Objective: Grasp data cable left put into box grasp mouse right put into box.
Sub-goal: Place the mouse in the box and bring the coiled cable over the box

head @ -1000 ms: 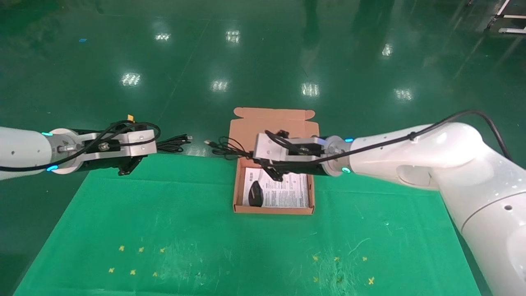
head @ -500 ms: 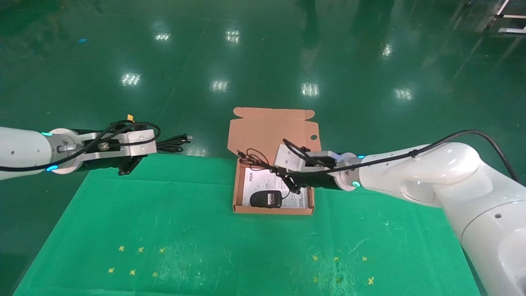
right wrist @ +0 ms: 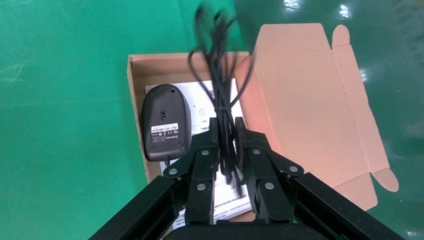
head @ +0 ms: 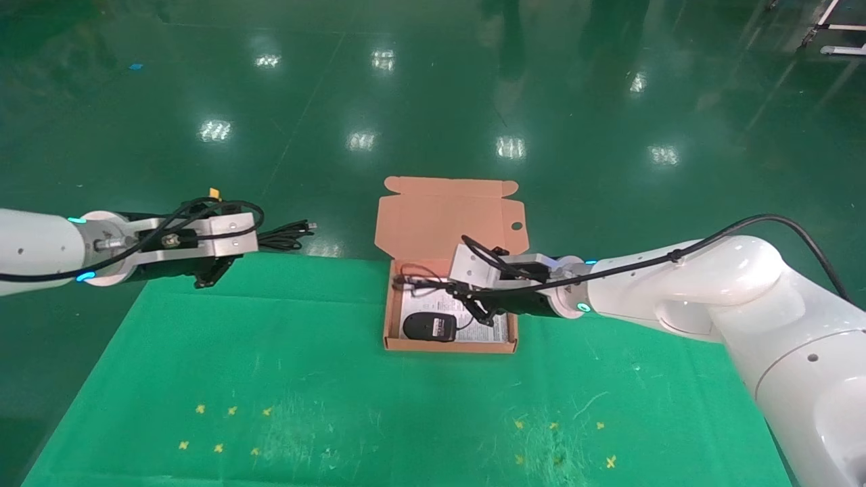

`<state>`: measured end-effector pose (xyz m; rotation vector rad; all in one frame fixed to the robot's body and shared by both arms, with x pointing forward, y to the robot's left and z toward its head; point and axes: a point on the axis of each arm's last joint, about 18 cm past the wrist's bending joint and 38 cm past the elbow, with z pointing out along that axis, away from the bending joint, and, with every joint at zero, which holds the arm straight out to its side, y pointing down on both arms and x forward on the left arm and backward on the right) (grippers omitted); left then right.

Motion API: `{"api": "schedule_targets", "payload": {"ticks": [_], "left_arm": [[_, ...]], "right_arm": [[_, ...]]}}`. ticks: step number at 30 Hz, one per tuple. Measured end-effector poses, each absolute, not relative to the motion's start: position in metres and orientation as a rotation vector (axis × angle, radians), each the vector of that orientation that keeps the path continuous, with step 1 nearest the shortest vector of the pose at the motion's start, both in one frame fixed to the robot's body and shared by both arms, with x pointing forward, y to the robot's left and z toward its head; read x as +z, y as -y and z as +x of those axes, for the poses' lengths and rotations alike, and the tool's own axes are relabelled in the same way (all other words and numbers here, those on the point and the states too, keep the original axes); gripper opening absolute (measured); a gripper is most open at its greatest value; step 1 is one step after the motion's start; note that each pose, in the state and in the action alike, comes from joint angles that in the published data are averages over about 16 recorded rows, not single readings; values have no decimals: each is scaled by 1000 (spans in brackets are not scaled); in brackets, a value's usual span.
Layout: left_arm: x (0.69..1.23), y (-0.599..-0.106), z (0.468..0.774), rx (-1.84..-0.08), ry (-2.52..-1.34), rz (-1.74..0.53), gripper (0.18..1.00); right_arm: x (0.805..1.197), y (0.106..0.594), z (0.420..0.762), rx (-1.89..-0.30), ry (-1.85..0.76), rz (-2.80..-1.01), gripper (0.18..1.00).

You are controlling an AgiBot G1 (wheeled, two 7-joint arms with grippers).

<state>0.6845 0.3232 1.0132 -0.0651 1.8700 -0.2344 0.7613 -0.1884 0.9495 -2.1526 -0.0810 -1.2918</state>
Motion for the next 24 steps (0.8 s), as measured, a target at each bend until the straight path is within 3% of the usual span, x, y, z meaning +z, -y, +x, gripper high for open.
{"api": "schedule_targets", "payload": {"ticks": [9,14,24], "left_arm": [[1000,-297,695,-275,-1884,-6,256],[987,-270,708,-317,-1884,52,256],[962,-206,741,-390,-1859,159,256]], "right_arm": [[960,205,759,-1319,71,-2135,322],[975,229,756,-1368,54,-2119,420],[1008,296,741,-1507,-4,-2095,691]]}}
